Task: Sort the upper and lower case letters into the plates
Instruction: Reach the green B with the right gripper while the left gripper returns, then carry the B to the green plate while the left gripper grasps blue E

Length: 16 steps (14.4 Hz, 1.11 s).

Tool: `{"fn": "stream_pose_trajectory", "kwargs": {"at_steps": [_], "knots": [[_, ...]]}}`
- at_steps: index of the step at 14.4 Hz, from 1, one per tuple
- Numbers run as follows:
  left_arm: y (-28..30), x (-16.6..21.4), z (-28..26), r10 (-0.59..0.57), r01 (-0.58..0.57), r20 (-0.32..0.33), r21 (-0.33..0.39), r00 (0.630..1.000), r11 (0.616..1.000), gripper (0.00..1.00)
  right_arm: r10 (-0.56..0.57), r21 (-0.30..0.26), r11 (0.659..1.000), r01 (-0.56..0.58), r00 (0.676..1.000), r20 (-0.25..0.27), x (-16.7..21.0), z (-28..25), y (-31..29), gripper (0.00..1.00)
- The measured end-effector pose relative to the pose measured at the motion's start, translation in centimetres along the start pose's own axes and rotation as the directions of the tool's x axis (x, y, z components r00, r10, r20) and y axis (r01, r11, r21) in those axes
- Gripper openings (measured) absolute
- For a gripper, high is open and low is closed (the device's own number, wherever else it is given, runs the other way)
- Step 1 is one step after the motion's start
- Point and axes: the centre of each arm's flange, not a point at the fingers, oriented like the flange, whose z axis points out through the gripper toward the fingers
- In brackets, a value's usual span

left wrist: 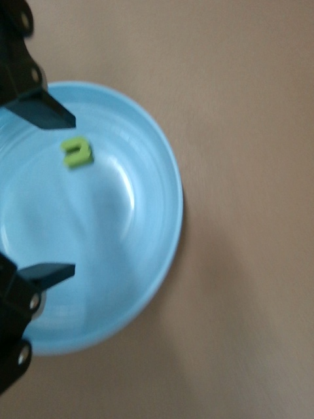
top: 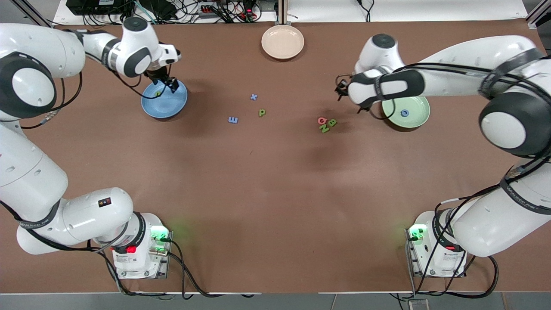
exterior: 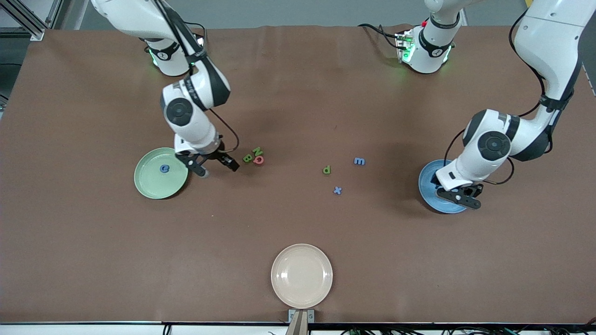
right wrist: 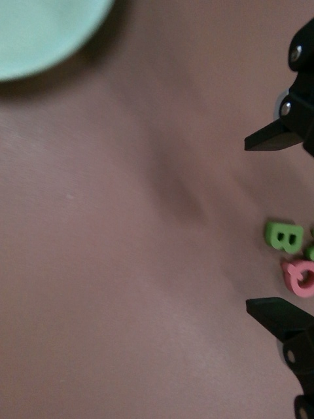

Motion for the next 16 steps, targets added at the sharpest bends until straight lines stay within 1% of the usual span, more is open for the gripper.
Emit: {"fn": "stream_pose_trajectory", "kwargs": {"at_steps": [1, 2, 3, 4, 6, 9, 10, 11, 12, 13, 15, 16], "knots": [[2.0, 0.4, -1.1, -0.050, 0.050, 0.001, -0.001, 0.999, 0.999, 1.00, 0.015, 0.005, 1.000, -0.015, 1.000, -0.003, -0.8, 0.9, -0.6, 0.96], [4.3, 0.9, -2.2, -0.115, 0.115, -0.007, -0.009, 0.993, 0.993, 1.00, 0.024, 0.006, 1.000, -0.024, 1.000, -0.005, -1.4, 2.0, -0.9, 0.96], [7.2, 1.3, -3.2, -0.192, 0.192, -0.017, -0.025, 0.981, 0.981, 1.00, 0.034, 0.000, 0.999, -0.034, 0.999, -0.005, -1.8, 3.1, -0.9, 0.91], [9.7, 1.5, -3.9, -0.252, 0.251, -0.021, -0.040, 0.968, 0.967, 1.00, 0.039, -0.006, 0.999, -0.039, 0.999, -0.004, -1.9, 3.8, -0.9, 0.91], [14.2, 1.4, -4.7, -0.327, 0.326, -0.015, -0.071, 0.945, 0.943, 1.00, 0.047, -0.015, 0.999, -0.047, 0.999, -0.001, -2.0, 4.4, -0.8, 0.76], [19.4, 1.1, -4.0, -0.343, 0.342, 0.008, -0.110, 0.939, 0.933, 1.00, 0.052, -0.023, 0.998, -0.052, 0.999, 0.001, -2.3, 4.8, -0.8, 0.74], [20.6, 1.0, -3.6, -0.349, 0.348, 0.015, -0.127, 0.937, 0.929, 1.00, 0.059, -0.026, 0.998, -0.059, 0.998, 0.001, -2.4, 5.0, -0.8, 0.72], [21.6, 1.0, -3.1, -0.350, 0.349, 0.020, -0.146, 0.937, 0.926, 1.00, 0.061, -0.028, 0.998, -0.061, 0.998, 0.002, -2.7, 5.2, -0.8, 0.72], [22.4, 0.9, -2.7, -0.348, 0.347, 0.023, -0.164, 0.937, 0.923, 1.00, 0.063, -0.030, 0.998, -0.063, 0.998, 0.003, -3.2, 5.3, -1.0, 0.69], [22.9, 0.8, -2.2, -0.343, 0.342, 0.027, -0.178, 0.939, 0.922, 1.00, 0.063, -0.031, 0.998, -0.063, 0.998, 0.003, -3.7, 5.4, -1.1, 0.69], [23.7, 0.7, -1.5, -0.336, 0.337, 0.039, -0.196, 0.941, 0.921, 1.00, 0.062, -0.032, 0.998, -0.062, 0.998, 0.003, -4.6, 5.4, -1.4, 0.57], [24.0, 0.6, -1.2, -0.331, 0.333, 0.044, -0.203, 0.943, 0.921, 1.00, 0.060, -0.033, 0.998, -0.060, 0.998, 0.003, -4.8, 5.4, -1.4, 0.57]]}}
